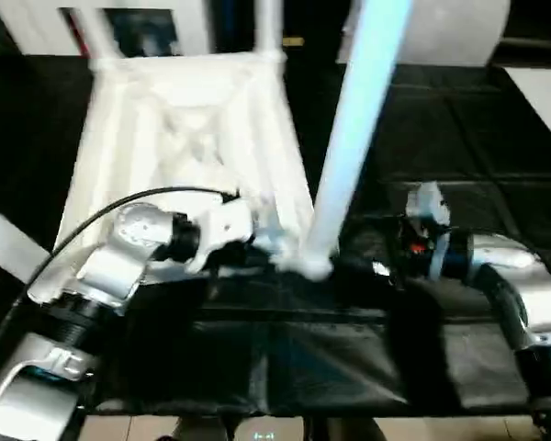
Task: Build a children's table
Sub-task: Rotate leg to tighten
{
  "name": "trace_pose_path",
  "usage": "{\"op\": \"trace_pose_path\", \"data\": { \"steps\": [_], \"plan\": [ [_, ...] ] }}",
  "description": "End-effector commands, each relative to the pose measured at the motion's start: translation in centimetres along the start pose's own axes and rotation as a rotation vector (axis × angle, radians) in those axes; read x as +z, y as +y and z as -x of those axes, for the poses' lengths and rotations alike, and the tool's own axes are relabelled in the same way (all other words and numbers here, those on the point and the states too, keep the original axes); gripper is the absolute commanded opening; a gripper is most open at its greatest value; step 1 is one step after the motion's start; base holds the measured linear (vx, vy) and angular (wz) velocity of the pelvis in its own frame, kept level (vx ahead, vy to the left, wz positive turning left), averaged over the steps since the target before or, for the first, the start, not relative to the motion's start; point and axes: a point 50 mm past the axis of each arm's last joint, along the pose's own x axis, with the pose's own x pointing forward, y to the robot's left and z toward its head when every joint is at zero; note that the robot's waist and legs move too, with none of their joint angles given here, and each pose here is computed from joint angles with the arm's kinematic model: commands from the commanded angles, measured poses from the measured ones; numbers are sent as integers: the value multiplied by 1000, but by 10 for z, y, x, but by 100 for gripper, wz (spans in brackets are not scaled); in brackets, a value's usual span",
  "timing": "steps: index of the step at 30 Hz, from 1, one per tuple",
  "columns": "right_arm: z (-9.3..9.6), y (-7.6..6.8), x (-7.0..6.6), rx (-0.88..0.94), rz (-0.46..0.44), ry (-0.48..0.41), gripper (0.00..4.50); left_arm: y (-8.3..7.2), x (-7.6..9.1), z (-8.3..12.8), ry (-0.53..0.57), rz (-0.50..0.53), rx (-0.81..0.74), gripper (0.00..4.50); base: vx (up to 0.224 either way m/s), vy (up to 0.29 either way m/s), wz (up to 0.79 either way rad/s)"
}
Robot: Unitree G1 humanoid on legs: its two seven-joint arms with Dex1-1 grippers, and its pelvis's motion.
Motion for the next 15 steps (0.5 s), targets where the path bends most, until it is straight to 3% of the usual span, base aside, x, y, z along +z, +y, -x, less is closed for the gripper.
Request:
{"op": "trace_pose_path", "data": {
  "steps": [1,13,15],
  "plan": [
    [0,0,3,53,6,-13,386,-9,9,-10,-16,-70,-122,0,0,0,0],
    [-6,4,-3,199,-30,17,271,-8,11,-8,11,-125,-194,0,0,0,0],
    [-6,4,-3,207,-32,20,268,-8,10,-8,13,-125,-194,0,0,0,0]
  ]
}}
